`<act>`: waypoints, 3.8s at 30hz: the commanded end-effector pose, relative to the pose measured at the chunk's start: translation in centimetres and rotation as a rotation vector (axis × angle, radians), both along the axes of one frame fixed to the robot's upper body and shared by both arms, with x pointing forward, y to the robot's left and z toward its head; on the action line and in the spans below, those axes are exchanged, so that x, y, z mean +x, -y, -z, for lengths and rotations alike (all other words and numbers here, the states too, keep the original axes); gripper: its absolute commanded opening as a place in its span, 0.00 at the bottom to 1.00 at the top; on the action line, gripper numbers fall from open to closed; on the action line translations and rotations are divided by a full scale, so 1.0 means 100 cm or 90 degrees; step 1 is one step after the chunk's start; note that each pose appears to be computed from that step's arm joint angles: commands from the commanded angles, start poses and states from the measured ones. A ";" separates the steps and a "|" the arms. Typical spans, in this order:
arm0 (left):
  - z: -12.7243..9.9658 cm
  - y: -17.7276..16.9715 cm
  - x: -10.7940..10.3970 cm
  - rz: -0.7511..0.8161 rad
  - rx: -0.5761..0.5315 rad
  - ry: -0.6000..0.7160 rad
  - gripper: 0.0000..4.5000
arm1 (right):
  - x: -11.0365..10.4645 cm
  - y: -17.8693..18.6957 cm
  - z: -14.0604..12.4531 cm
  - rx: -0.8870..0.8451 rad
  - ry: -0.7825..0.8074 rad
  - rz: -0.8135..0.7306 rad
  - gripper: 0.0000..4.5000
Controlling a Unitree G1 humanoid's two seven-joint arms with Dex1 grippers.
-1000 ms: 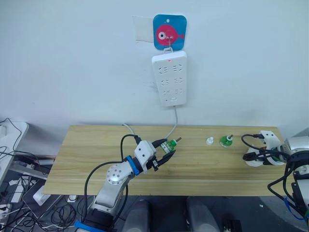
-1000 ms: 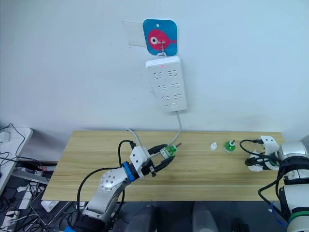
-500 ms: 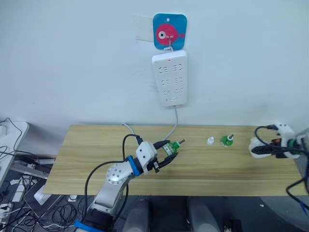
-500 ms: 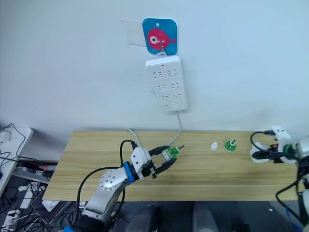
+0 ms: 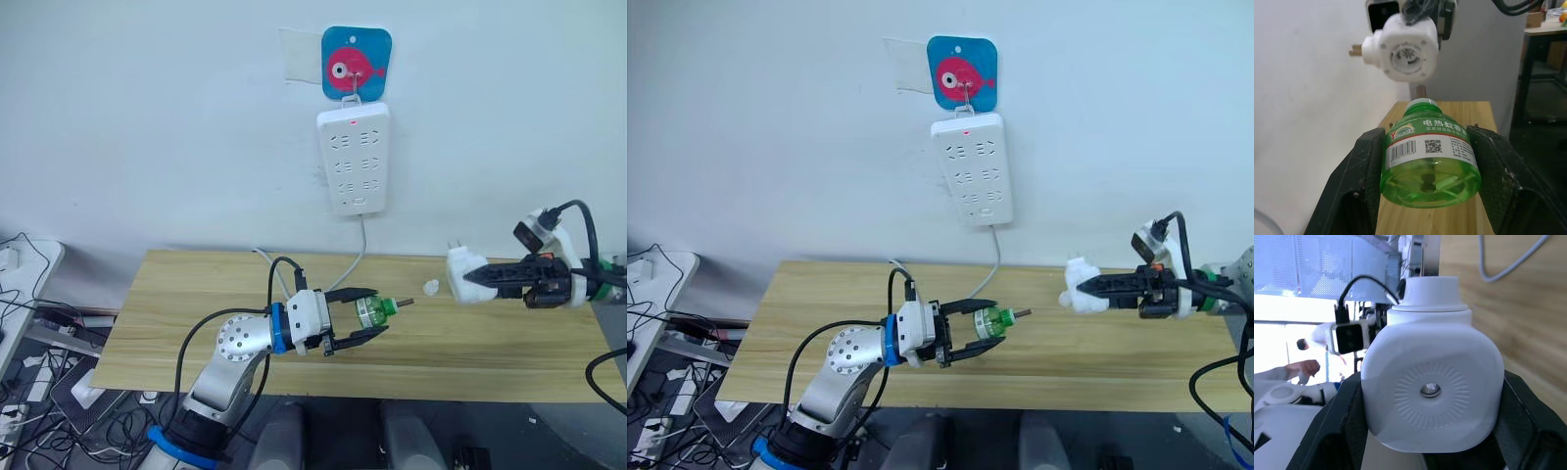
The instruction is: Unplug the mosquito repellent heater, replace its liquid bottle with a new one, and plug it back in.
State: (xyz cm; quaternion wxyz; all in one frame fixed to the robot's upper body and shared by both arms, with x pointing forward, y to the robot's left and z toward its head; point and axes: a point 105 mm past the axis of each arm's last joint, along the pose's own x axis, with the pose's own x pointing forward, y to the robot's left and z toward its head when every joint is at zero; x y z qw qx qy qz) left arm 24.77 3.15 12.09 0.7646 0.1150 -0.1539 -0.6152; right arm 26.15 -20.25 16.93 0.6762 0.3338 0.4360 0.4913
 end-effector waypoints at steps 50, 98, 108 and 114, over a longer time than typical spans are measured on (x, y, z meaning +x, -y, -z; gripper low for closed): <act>-0.031 0.022 0.004 0.025 -0.054 0.067 0.50 | -0.001 -0.039 -0.015 0.035 0.020 -0.032 0.66; -0.029 0.031 0.002 0.059 -0.036 0.071 0.50 | -0.002 -0.047 -0.026 0.042 0.043 -0.062 0.66; -0.032 0.027 0.002 0.057 -0.037 0.080 0.50 | -0.001 -0.036 -0.022 0.018 0.037 -0.039 0.66; -0.039 0.028 0.006 0.047 -0.049 0.090 0.50 | -0.003 -0.036 -0.017 0.015 0.034 -0.046 0.66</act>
